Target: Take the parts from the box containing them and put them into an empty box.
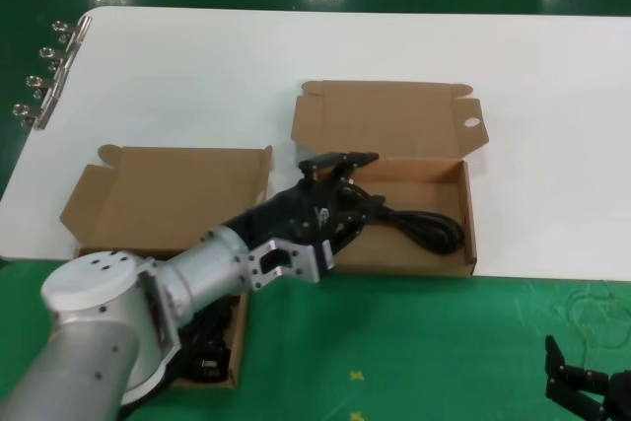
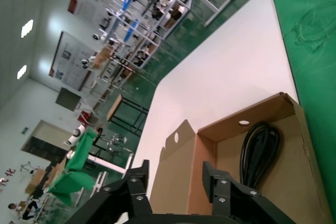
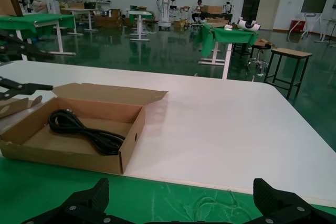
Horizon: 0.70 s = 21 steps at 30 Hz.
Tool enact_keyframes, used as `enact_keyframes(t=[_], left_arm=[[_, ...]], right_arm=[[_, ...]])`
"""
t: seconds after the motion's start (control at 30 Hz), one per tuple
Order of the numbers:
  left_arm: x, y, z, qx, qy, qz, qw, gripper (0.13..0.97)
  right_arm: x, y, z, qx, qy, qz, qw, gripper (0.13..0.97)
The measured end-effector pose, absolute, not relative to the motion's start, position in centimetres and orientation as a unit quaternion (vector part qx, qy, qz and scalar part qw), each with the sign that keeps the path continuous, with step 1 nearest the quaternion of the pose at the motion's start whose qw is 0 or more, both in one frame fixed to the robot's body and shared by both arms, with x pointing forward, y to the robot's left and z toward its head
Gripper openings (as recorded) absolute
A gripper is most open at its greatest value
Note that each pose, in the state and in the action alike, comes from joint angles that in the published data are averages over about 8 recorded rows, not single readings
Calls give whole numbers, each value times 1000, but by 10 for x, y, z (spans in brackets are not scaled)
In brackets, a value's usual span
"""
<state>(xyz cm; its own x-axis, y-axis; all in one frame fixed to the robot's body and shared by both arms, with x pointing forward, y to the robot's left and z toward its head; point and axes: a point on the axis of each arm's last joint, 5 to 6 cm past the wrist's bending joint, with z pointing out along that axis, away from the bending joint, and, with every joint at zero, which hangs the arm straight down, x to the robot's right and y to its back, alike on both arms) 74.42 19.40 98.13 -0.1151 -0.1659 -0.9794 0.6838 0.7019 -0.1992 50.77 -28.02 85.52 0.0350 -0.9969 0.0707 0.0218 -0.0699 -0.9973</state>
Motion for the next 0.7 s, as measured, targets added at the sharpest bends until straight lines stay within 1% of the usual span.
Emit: enact_keyframes(t=[0.07,0.2,0.33,0.37,0.47,0.63,0.7], left_arm=[[743,198,978,192,664,-340,638,335],[739,204,974,188,659,-347,640,424],[738,205,973,185,659,-349,640,512],[738,206,972,183,660,-350,639,512],[736,208,968,171,664,-352,637,592],[729,213,955,135,675,-359,630,725],[726,215,950,117,680,-363,627,725]], right_arm=[[508,-280,855,-521,468,-513,496,966],[508,-280,855,-521,468,-513,496,966],[508,-280,855,-521,468,-513,496,966],[508,-280,855,-521,468,-513,496,966],[508,-280,855,-521,468,-513,496,966],[508,-280,855,-521,468,-513,496,966],[508,-280,855,-521,468,-513,496,966]])
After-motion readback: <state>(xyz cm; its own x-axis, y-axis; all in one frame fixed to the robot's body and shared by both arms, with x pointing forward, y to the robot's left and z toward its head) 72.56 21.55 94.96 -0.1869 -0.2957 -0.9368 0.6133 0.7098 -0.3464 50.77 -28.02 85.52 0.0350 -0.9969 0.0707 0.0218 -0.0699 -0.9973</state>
